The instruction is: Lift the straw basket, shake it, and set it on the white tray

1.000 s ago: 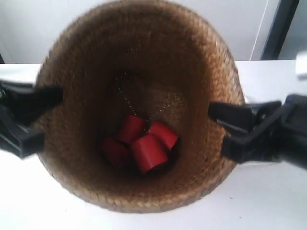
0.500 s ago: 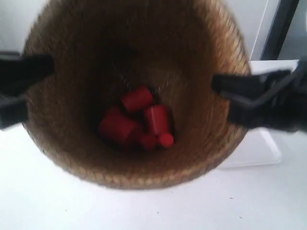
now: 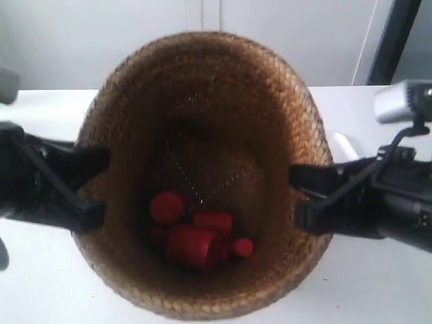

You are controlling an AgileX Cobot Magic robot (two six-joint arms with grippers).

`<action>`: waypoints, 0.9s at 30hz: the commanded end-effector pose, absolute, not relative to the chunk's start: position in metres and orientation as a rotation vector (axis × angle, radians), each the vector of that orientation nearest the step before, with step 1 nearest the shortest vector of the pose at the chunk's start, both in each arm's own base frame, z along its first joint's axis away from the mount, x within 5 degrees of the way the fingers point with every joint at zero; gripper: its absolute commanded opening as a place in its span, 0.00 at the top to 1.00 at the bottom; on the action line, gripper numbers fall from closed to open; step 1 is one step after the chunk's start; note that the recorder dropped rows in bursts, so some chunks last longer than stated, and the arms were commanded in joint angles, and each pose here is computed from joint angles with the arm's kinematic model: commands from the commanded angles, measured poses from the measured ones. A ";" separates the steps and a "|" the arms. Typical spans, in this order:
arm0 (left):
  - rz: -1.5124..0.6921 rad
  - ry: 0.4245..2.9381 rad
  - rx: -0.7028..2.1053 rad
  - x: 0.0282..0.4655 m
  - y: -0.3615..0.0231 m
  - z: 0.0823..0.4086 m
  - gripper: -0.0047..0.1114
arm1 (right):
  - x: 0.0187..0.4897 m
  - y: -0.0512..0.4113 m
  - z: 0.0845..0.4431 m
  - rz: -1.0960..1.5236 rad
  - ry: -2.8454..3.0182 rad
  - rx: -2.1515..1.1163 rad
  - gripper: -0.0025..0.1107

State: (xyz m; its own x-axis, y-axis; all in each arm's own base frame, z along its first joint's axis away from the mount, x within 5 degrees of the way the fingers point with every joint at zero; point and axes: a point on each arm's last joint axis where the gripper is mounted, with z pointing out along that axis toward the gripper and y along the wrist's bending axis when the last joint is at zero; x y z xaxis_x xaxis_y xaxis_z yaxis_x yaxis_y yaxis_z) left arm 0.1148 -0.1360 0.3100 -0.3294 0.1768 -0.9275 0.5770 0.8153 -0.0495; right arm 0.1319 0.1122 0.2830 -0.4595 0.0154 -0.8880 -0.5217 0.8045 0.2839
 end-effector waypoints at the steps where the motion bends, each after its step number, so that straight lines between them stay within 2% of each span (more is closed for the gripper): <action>1: -0.508 1.710 0.599 0.114 -0.139 0.353 0.96 | 0.125 0.104 0.344 0.668 1.757 -0.382 0.98; 8: -0.497 1.648 0.517 0.122 -0.143 0.396 0.96 | 0.127 0.076 0.408 0.439 1.836 -0.212 0.98; 13: -0.373 1.834 0.529 0.136 -0.160 0.405 0.96 | 0.142 0.054 0.426 0.114 1.962 0.042 0.98; 16: -0.306 1.937 0.622 0.144 -0.178 0.408 0.96 | 0.148 0.054 0.436 0.046 2.003 0.095 0.98; 20: -0.243 2.011 0.643 0.161 -0.201 0.408 0.96 | 0.162 0.061 0.439 -0.053 2.086 0.134 0.98; 27: -0.235 2.147 0.651 0.208 -0.225 0.386 0.96 | 0.196 0.069 0.416 -0.288 2.195 0.122 0.98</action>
State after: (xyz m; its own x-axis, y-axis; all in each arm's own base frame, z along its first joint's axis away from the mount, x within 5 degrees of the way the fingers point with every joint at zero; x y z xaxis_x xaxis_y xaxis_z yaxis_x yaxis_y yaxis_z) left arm 0.1917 -0.2249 0.3935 -0.4799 0.2894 -0.8282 0.5158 0.8567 0.0005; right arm 0.1825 0.0811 0.4147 -0.6071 0.0503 -0.7931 0.1155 0.9930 -0.0255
